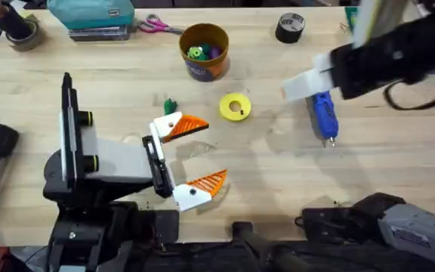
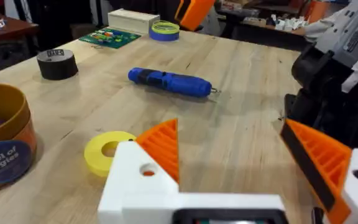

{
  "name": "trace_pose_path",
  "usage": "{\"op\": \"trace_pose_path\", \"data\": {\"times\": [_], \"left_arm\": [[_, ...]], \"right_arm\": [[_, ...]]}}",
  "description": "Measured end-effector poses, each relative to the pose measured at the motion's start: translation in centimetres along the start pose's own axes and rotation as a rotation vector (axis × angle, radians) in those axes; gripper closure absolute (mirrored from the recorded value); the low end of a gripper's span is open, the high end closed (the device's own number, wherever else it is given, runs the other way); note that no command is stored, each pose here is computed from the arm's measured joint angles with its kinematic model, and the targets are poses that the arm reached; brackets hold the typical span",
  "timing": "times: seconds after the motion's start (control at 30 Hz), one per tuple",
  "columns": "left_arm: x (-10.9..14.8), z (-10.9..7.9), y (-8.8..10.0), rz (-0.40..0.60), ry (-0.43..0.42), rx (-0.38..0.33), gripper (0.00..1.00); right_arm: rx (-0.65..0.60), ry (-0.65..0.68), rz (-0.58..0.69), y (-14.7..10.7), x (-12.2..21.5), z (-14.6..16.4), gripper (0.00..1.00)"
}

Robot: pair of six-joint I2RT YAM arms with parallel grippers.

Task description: Pick up the gripper from the table and insert it into the empty holder that is missing its gripper. Then pick up a screw, insert it into the mounting hole, and use the screwdriver to tighten it. Finally, clean up the table by picking up the vegetable and placing it into the bucket.

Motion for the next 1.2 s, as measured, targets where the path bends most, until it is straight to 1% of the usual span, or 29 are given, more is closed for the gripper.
{"op": "trace_pose_path", "data": {"times": [0.17, 0.2, 0.27, 0.73, 0.93, 1.2], "left_arm": [[0.0, 0.0, 0.0, 0.0, 0.0, 0.001, 0.015], [0.0, 0.0, 0.0, 0.0, 0.0, 0.0, 0.015], [0.0, 0.0, 0.0, 0.0, 0.0, 0.0, 0.015], [0.0, 0.0, 0.0, 0.0, 0.0, 0.0, 0.015], [0.0, 0.0, 0.0, 0.0, 0.0, 0.0, 0.015], [0.0, 0.0, 0.0, 0.0, 0.0, 0.0, 0.015]], "right_arm": [[0.043, -0.02, 0.071, 0.0, -2.5, 1.3, 0.003], [0.061, -0.025, 0.102, 0.1, -3.9, 1.9, 0.003], [0.063, -0.028, 0.123, 0.3, -4.9, 2.2, 0.003], [0.055, -0.068, 0.261, 0.3, -11.2, 2.1, 0.009], [0.089, -0.06, 0.275, 0.2, -12.8, 3.3, 0.01], [0.115, -0.054, 0.282, -0.1, -13.1, 4.0, 0.005]]}}
Point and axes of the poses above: each hand's point on the last joint's axis, 136 mm out from that joint toward the fingers, its own x axis back along the fingers, its own z axis along the line the jaws close on, y = z × x, the point moved 2 cm from there along x, back along the fingers, and after that the axes turned 7 degrees about -x, right-handed, at the moved point
